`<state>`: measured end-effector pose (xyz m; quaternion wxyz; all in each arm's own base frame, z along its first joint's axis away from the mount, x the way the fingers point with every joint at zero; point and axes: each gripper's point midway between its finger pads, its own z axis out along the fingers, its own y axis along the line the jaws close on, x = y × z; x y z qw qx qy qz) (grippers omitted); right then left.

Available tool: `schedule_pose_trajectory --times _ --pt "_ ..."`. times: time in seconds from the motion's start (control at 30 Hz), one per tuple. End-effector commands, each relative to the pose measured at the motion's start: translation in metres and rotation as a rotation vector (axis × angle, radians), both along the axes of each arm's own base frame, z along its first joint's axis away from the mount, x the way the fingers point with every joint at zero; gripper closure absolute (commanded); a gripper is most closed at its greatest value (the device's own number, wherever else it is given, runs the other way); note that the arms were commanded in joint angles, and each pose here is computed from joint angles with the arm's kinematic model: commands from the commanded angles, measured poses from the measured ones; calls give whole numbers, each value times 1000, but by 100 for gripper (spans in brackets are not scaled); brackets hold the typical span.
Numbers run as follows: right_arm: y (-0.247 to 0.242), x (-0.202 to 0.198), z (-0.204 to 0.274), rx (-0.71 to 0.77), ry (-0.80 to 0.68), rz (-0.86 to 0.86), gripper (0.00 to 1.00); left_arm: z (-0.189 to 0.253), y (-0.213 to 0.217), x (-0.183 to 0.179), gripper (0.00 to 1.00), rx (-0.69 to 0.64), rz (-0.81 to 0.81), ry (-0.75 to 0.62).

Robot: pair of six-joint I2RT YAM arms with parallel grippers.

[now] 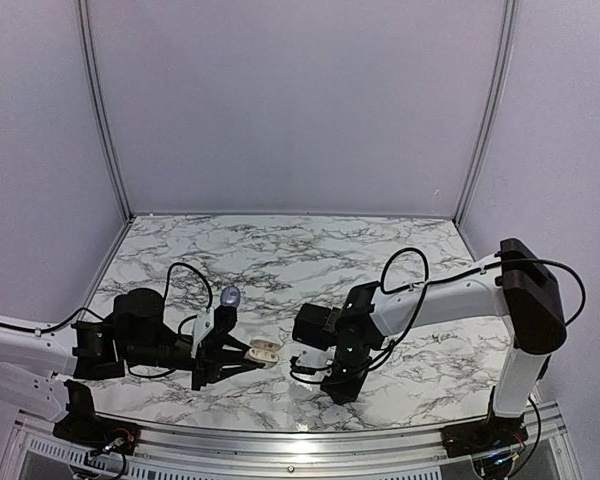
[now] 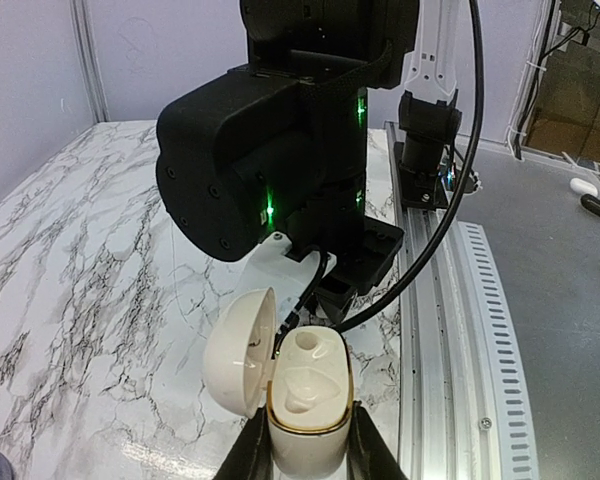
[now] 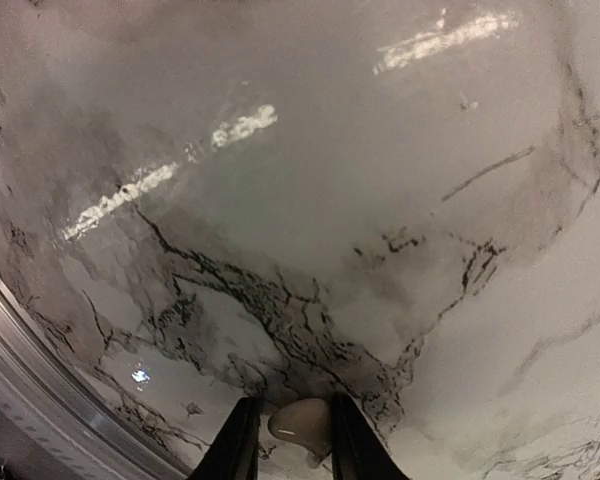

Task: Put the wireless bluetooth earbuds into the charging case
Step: Move the left earbud to the center of the board, then pick up the left earbud from the center of the board.

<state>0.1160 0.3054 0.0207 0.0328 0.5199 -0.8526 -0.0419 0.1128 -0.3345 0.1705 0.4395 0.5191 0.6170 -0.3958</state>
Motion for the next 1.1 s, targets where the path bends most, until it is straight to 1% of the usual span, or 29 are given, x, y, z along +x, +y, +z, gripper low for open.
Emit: schedule_pose_trajectory --times 0.0,0.23,0.37,0.5,0.7,0.77,0.9,1.07 --pt "-9 -4 -4 -98 -9 11 74 4 3 -1 100 -14 12 -7" --pt "-3 2 1 -138 -52 39 73 3 3 -1 100 -13 10 -2" --pt "1 1 4 -142 -51 52 73 2 3 -2 100 -12 9 0" --pt "-2 7 4 -177 -88 67 73 2 4 -2 100 -13 8 2" --pt "2 8 7 -185 -100 87 79 3 4 -3 100 -16 6 1" --pt "4 9 10 -170 -106 91 82 3 4 -2 100 -16 7 1" --pt "14 9 16 -100 -105 83 85 3 4 -2 100 -16 9 3" --pt "17 22 27 -14 -127 35 88 5 3 2 100 -21 38 21"
